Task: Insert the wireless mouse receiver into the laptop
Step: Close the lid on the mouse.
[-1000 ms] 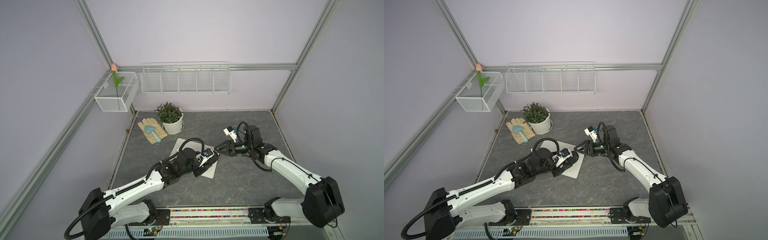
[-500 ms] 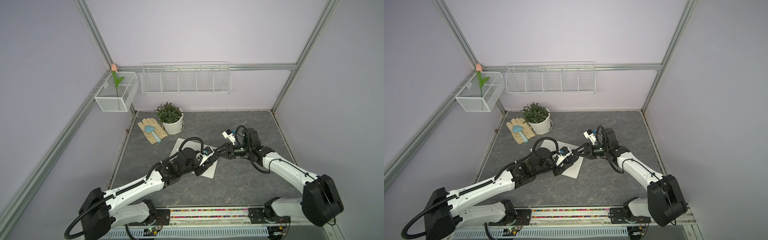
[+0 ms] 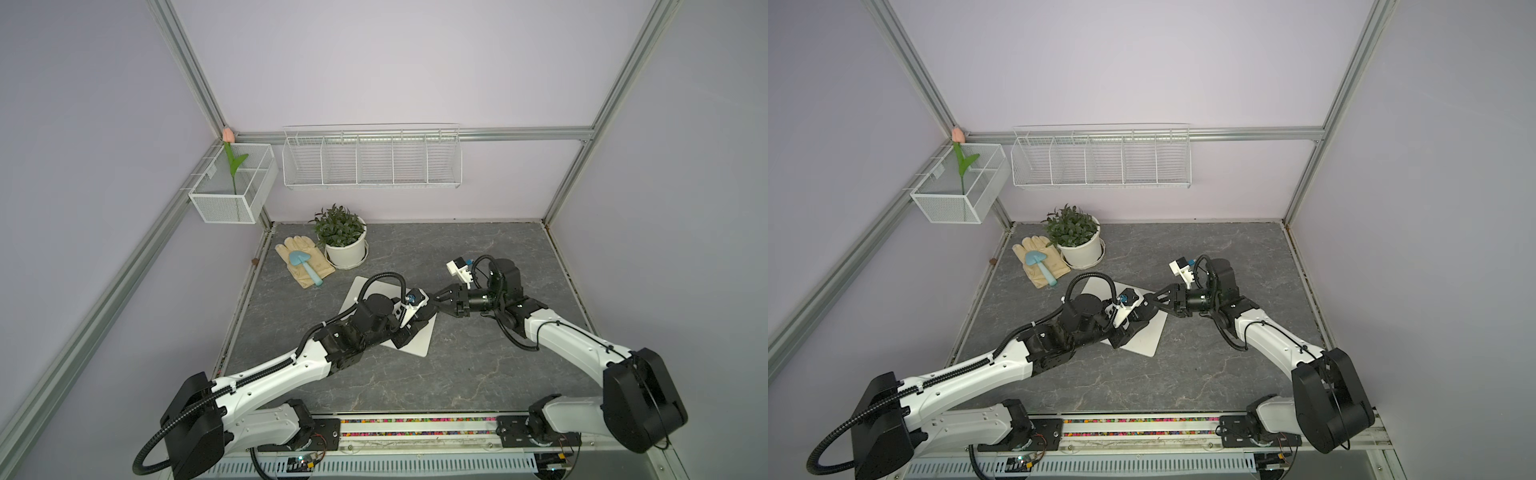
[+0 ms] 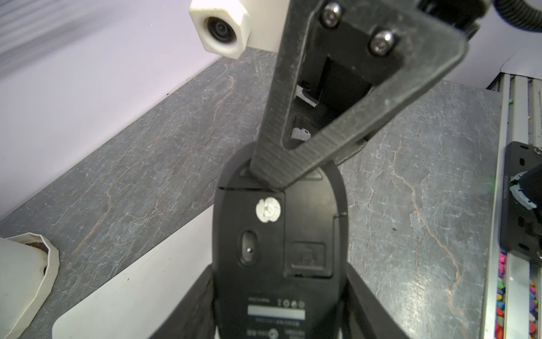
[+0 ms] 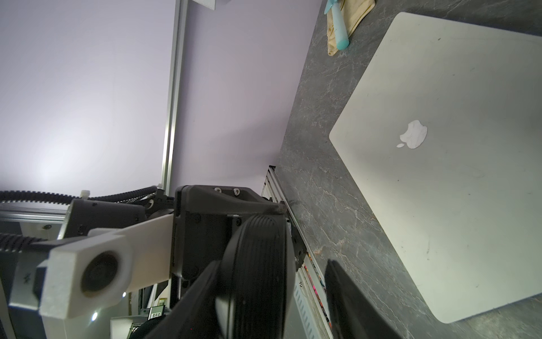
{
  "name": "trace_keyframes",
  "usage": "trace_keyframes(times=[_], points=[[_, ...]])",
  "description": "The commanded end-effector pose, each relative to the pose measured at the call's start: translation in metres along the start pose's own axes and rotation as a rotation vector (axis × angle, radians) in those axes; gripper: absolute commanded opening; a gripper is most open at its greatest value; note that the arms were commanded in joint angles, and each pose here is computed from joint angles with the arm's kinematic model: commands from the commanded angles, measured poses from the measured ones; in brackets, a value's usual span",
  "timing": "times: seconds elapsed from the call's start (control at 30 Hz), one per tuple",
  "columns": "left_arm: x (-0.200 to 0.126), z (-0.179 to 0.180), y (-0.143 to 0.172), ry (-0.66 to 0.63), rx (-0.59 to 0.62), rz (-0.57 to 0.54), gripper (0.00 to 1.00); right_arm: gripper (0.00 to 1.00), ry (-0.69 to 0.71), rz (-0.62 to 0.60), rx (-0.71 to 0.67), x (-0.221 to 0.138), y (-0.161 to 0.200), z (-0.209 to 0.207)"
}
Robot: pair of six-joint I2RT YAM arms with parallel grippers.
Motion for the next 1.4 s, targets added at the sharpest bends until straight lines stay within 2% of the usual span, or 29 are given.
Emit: trace_keyframes(times=[0.0,0.13,0.23,0.3,0.43,0.73,1.13,1.37], points=[[0.001,0.004,-0.008,-0.024,-0.025,-0.044,0.16,0.62,-0.034,-0.047,-0.005,-0.009,-0.002,0.007],[0.003,0.004,-0.008,-0.022,-0.027,-0.028,0.16,0.63,0.034,-0.095,-0.025,-0.018,-0.003,0.003],[0.004,0.004,-0.008,-0.024,-0.03,-0.015,0.15,0.64,0.179,-0.17,-0.108,-0.029,0.0,0.007],[0.005,0.005,-0.008,-0.026,-0.036,-0.014,0.15,0.6,0.228,-0.232,-0.174,-0.037,0.0,0.015],[0.008,0.005,-0.011,-0.02,-0.053,-0.013,0.15,0.42,0.274,-0.306,-0.271,-0.04,0.0,0.026],[0.011,0.007,-0.016,-0.02,-0.081,-0.015,0.15,0.08,0.411,-0.328,-0.453,-0.013,-0.008,0.041],[0.011,0.007,-0.016,-0.02,-0.091,-0.013,0.15,0.07,0.427,-0.39,-0.54,-0.008,-0.016,0.059],[0.017,0.009,-0.02,-0.027,-0.088,-0.01,0.15,0.07,0.437,-0.326,-0.538,0.006,-0.008,0.051]])
Point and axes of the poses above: each gripper's point midway between its finger pads, its own x axis out along the fingers, its own z axis along the line the jaws close on, y = z × x, the point moved 8 cm from there along -x, back along the fingers, and after that the axes turned 12 degrees about x, right-handed, at the moved point
